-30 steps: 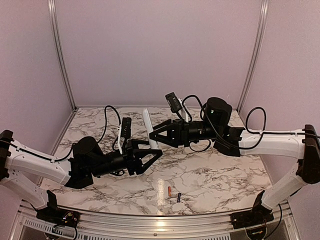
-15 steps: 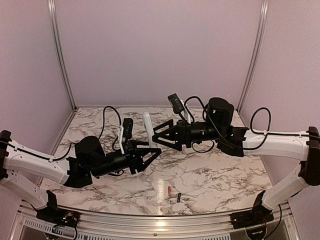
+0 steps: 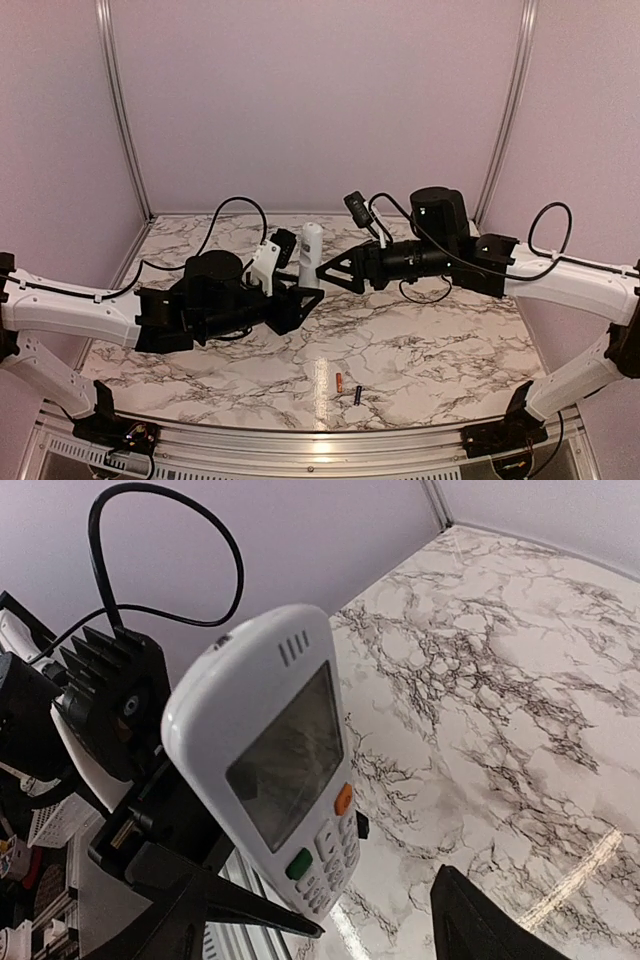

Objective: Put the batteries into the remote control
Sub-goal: Pass from the right arm to the left, then pass from the left arm to the right

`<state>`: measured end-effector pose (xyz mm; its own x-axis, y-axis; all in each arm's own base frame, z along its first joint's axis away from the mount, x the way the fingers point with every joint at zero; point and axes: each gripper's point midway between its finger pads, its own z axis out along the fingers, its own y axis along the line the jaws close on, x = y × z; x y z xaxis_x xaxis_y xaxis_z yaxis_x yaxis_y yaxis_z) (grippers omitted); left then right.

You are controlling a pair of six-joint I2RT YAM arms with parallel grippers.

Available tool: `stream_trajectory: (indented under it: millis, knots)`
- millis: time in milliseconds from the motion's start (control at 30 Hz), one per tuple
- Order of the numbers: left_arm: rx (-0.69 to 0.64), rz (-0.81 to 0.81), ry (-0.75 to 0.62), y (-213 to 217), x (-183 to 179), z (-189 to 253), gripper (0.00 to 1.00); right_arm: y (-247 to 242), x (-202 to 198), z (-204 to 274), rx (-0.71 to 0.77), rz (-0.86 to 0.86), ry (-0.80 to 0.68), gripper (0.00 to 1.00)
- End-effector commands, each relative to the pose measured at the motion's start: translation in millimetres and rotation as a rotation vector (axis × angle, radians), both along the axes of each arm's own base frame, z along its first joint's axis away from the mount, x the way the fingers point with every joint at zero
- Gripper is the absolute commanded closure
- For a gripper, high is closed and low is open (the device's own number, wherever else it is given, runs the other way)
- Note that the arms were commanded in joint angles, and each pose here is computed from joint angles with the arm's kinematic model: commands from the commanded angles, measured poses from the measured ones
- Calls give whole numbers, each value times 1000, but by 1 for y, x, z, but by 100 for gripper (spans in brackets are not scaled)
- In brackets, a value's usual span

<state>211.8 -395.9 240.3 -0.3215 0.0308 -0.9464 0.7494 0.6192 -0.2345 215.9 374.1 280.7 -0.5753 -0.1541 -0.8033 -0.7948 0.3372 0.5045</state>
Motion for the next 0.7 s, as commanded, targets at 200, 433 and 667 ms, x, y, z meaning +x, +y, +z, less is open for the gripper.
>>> stream_trajectory:
  millis: [200, 433, 667]
  knots:
    - [227, 41, 53, -13, 12, -40, 60, -7, 20, -17, -124, -143, 25, 30]
    - [246, 23, 70, -24, 8, -45, 61, -5, 31, -25, -152, -182, 28, 39]
    - [256, 12, 82, -32, 5, -49, 61, -2, 37, -27, -147, -199, 21, 52]
